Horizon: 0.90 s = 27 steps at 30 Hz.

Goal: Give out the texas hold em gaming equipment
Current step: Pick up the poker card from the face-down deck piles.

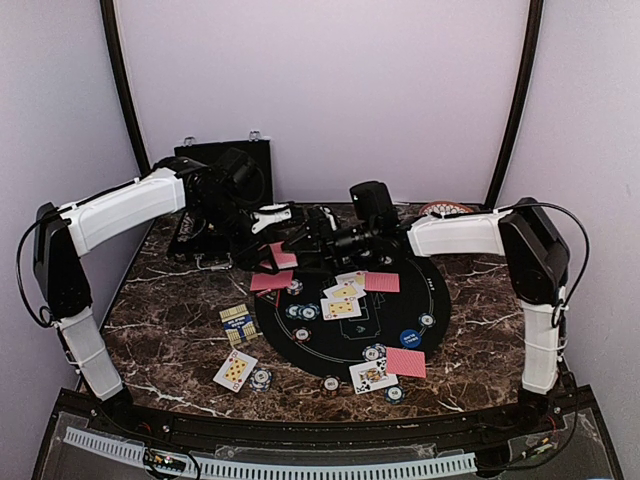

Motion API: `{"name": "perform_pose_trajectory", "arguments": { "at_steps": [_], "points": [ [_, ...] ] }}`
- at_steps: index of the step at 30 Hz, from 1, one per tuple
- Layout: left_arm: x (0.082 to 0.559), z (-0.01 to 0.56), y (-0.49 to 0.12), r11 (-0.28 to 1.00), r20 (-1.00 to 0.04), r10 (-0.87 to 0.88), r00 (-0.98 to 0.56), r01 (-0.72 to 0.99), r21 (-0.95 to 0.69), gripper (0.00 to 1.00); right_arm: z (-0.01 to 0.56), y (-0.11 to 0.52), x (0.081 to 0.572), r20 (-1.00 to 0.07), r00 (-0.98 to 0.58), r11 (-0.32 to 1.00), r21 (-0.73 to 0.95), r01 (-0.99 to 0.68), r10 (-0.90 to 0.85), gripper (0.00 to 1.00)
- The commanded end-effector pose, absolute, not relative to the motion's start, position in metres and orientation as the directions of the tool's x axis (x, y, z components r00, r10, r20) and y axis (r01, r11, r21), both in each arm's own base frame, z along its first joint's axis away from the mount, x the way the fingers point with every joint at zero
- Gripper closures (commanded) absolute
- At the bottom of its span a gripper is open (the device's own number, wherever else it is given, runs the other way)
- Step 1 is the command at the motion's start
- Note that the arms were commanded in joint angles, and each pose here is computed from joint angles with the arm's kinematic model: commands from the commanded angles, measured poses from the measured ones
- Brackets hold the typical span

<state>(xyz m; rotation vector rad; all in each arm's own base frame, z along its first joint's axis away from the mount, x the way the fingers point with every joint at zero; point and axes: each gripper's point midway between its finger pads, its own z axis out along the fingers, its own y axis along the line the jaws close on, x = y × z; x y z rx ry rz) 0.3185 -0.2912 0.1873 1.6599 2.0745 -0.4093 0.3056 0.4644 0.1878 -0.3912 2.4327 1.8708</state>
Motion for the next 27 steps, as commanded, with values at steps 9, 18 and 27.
{"name": "perform_pose_trajectory", "arguments": {
  "at_steps": [9,18,27],
  "points": [
    [0.312,0.202,-0.303,0.208,-0.552,0.82,-0.154,0.977,0.037,1.0,0.184,0.49,0.31,-0.188,-0.963,0.196,0.954,-0.226,-0.195,0.23],
    [0.309,0.206,-0.303,0.205,-0.559,0.815,-0.15,0.978,0.036,1.0,0.158,0.487,0.315,-0.146,-0.971,0.266,0.944,-0.194,-0.188,0.28],
    [0.308,0.206,-0.3,0.202,-0.553,0.821,-0.141,0.978,0.051,1.0,0.144,0.457,0.32,-0.12,-0.982,0.314,0.936,-0.161,-0.147,0.36]
  ]
}}
